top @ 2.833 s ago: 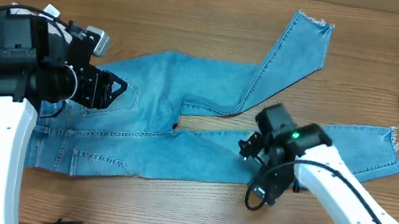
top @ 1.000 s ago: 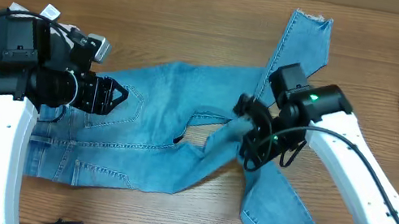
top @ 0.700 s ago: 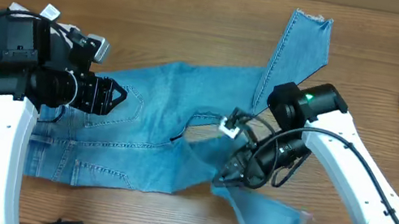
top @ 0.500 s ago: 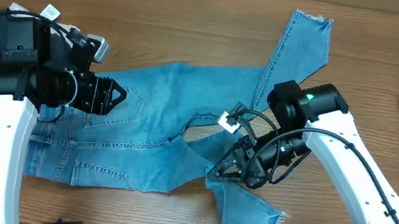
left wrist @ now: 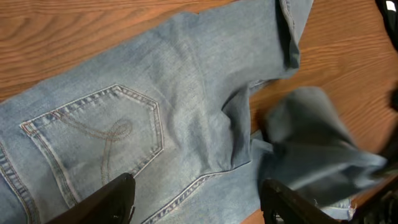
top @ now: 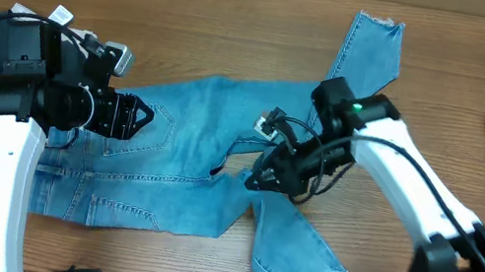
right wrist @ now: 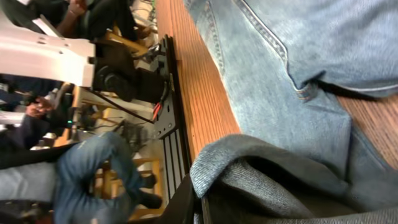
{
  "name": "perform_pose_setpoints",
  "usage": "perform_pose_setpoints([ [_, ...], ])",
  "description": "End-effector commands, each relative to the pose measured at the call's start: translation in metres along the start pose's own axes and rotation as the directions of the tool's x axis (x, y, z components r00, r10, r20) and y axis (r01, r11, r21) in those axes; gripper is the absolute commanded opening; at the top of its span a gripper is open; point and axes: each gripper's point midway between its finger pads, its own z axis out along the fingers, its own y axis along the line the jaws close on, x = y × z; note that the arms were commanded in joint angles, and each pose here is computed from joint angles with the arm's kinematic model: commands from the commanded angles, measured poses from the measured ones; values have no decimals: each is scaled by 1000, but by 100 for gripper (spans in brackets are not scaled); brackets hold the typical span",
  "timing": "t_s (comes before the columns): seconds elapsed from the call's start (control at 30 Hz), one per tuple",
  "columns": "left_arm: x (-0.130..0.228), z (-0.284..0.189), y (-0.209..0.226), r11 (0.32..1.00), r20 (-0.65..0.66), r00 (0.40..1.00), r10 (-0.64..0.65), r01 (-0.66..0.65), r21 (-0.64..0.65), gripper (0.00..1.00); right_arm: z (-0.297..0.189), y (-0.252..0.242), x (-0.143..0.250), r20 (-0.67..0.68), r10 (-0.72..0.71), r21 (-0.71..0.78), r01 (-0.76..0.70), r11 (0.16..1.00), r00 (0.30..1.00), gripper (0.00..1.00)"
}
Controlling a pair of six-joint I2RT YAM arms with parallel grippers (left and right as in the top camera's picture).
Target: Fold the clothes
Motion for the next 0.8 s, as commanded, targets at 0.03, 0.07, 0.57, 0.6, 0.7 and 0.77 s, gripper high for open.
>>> perform_pose_setpoints([
  [0.03, -7, -4, -3, 1000, 16, 1000, -4, 4, 0, 68, -2, -8, 1, 56, 21, -86, -16, 996, 998, 4],
  [0.07, -7, -4, -3, 1000, 16, 1000, -4, 4, 0, 68, -5, -7, 1, 55, 33, -84, -29, 996, 998, 4],
  [0.57, -6, -4, -3, 1000, 16, 1000, -13, 13, 0, 68, -90, 77, -112, 321, 269, -419, -119, 900, 908, 4],
  [0.6, -6, -4, -3, 1000, 15, 1000, -20, 20, 1, 68, -92, 75, -113, 335, 250, -408, -99, 908, 909, 4],
  [0.7, -6, -4, -3, 1000, 13, 1000, -21, 21, 1, 68, -94, 52, -107, 340, 223, -312, -114, 943, 913, 4],
  [0.77, -5, -4, -4, 1000, 10, 1000, -23, 23, 1, 68, -91, 29, -94, 316, 226, -212, -164, 963, 922, 4],
])
